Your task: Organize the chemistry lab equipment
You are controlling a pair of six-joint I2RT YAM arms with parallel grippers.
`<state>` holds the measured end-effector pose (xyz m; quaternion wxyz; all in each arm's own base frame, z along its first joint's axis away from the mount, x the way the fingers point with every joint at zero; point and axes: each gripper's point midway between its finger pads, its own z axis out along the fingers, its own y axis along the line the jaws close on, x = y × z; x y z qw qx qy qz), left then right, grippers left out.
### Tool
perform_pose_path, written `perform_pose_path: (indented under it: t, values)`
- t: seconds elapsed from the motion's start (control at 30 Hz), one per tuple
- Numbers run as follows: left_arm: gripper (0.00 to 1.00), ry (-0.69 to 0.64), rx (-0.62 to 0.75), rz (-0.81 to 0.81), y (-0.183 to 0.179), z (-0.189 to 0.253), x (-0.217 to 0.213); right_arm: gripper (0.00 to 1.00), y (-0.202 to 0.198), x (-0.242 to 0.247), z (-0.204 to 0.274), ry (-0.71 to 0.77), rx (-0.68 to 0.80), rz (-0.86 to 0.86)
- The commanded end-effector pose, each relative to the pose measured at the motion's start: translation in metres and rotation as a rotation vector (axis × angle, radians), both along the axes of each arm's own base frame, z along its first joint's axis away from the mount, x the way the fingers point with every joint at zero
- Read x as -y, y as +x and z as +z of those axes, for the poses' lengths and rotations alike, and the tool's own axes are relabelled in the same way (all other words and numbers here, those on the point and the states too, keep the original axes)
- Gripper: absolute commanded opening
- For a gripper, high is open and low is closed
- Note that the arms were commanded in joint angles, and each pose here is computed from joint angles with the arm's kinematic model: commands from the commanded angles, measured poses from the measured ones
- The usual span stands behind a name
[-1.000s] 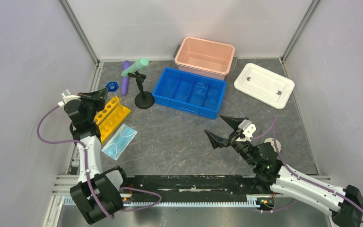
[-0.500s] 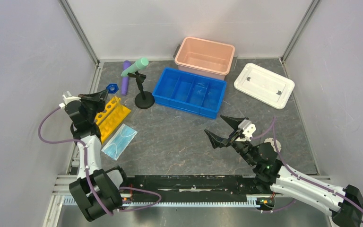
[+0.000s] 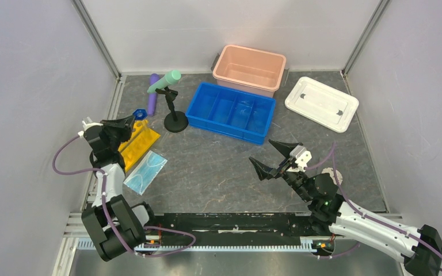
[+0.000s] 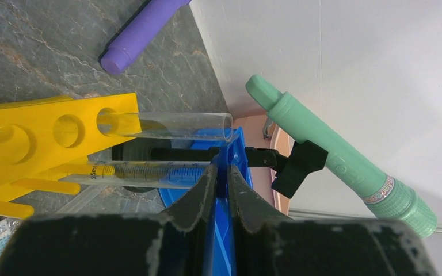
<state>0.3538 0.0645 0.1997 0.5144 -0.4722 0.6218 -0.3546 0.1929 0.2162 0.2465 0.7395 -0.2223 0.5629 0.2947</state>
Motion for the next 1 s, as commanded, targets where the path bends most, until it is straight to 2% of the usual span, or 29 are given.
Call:
perform_pose_path:
  t: [0.0, 0.17, 0.27, 0.37, 0.53, 0.77, 0.97]
  values:
    - [0.21, 0.042, 0.037, -0.001, 0.002, 0.007, -0.004, 0.99, 0.002, 0.003, 0.012, 0.019, 0.008, -0.018]
    - [0.46, 0.046, 0.028, 0.006, 0.000, 0.010, -0.004, 0.99, 0.002, 0.001, 0.012, 0.030, -0.019, -0.009]
    - [0.54, 0.050, 0.032, 0.005, -0.002, 0.019, -0.003, 0.99, 0.003, 0.000, 0.012, 0.037, -0.050, -0.012]
    - [0.58, 0.050, 0.023, 0.009, -0.005, 0.030, -0.003, 0.99, 0.004, -0.001, 0.010, 0.048, -0.096, -0.012]
    - [0.63, 0.096, -0.130, 0.020, -0.016, 0.038, -0.007, 0.99, 0.006, -0.003, -0.011, 0.019, -0.228, -0.031]
    - [0.71, 0.218, -0.193, 0.065, -0.031, 0.071, -0.010, 0.99, 0.020, 0.031, -0.038, 0.001, -0.411, -0.246]
    - [0.77, 0.408, -0.184, -0.028, -0.033, 0.108, 0.011, 0.99, 0.025, 0.058, -0.050, -0.026, -0.509, -0.412]
